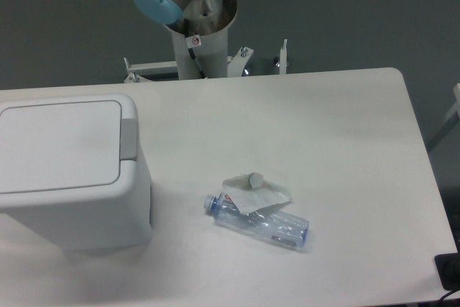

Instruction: Open the trash can

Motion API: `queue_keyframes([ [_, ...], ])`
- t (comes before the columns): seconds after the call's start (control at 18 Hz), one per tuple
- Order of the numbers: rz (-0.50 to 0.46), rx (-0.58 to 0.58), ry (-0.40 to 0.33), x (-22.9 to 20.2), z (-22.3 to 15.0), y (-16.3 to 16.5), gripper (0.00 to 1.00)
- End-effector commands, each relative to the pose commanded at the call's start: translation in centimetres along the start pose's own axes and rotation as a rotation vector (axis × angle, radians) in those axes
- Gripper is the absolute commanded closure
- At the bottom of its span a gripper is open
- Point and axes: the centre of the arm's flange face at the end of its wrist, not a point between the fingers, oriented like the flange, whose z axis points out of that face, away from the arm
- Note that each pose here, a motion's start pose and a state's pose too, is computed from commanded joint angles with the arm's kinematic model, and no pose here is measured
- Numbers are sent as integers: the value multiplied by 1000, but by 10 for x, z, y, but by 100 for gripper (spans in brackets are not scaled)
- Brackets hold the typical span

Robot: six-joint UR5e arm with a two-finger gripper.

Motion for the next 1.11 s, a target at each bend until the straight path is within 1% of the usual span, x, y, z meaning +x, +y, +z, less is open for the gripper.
queue_keyframes([
  [0.11,0,1,0,1,-1,-1,0],
  [0.22,-43,3,1,2,-1,-2,0],
  [0.28,-77,8,2,2,0,-3,0],
  [0.44,-164,80,14,3,3,-13,0],
  [0.5,-211,97,16,1,2,-15,0],
  [0.56,-295,103,26,2,4,-17,0],
  [0.67,-359,124,45,6,6,-31,0],
  [0.78,-397,162,60,7,6,-44,0],
  [0.89,-534,192,96,16,6,-62,0],
  [1.0,-568,189,127,31,10,-85,0],
  [1.11,-614,199,145,35,9,-100,0],
])
